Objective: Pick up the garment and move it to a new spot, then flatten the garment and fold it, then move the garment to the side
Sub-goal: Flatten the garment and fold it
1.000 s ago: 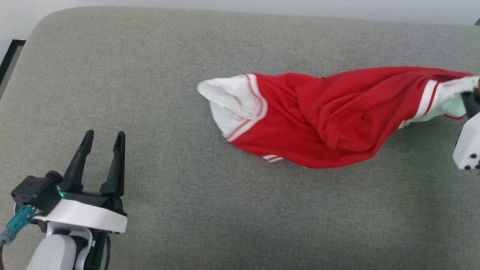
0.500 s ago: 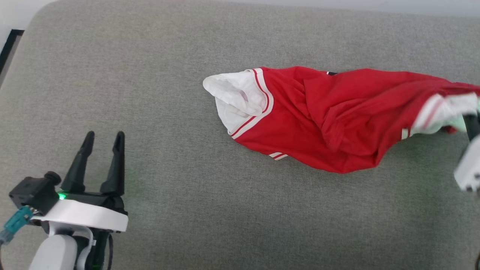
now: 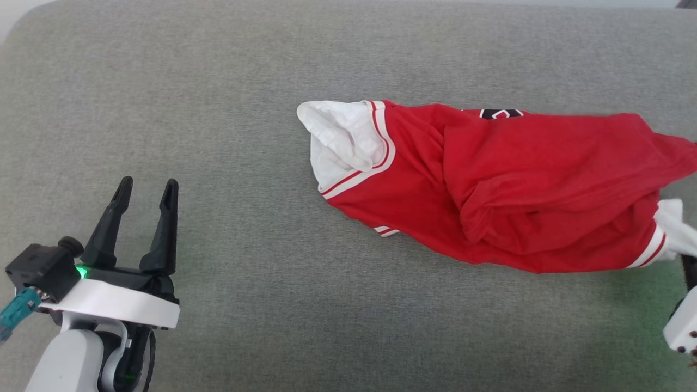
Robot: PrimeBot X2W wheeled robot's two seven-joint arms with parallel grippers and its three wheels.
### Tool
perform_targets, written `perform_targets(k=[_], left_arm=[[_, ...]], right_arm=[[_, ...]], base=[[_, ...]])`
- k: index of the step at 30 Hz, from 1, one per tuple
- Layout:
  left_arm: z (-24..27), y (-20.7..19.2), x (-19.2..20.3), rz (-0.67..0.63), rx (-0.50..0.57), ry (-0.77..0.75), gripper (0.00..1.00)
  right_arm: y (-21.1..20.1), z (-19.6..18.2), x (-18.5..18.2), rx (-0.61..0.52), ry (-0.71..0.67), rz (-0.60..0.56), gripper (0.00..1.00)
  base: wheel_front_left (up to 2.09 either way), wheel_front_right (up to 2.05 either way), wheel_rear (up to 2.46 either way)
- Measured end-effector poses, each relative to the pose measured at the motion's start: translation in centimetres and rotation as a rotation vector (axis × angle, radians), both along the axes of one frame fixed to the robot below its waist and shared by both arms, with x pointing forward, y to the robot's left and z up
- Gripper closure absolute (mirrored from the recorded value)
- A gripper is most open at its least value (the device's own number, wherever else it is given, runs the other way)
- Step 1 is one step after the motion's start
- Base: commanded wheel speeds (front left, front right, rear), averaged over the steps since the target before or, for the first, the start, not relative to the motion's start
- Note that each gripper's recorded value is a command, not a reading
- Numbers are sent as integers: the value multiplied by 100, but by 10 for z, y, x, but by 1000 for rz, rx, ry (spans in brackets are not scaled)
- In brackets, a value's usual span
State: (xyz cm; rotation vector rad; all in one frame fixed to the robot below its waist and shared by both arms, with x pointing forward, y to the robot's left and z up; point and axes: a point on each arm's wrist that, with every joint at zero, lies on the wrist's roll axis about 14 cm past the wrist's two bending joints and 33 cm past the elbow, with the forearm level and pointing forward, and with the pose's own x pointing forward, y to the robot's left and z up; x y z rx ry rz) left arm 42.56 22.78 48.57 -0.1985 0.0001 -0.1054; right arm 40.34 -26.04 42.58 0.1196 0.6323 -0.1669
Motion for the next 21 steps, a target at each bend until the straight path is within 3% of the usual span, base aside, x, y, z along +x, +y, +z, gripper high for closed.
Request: perform_targets(k=[2, 3, 4, 5, 13, 16, 21], left_arm=[[1, -5, 3, -22, 6, -4, 0], [1, -8, 4, -39, 15, -3, 0], [2, -12, 4, -59, 27, -4, 0], [3, -16, 6, -82, 40, -6, 0], [43, -74, 39, -397, 218, -105, 0], [53, -112, 45, -583, 310, -108, 0], [49, -184, 32, -908, 363, -17, 0]], right_arm=[[-1, -6, -3, 23, 2, -12, 100], [-2, -8, -4, 25, -3, -17, 90], [-4, -8, -4, 22, -14, -23, 56], [-6, -7, -3, 21, -30, -32, 0], [-33, 20, 6, -40, -207, -109, 0], [-44, 33, 6, -62, -278, -139, 0], [-60, 51, 3, -75, -381, -191, 0]], base=[[0, 0, 0], [0, 0, 0], [0, 0, 0], [0, 0, 0], [0, 0, 0], [0, 0, 0], [0, 0, 0]])
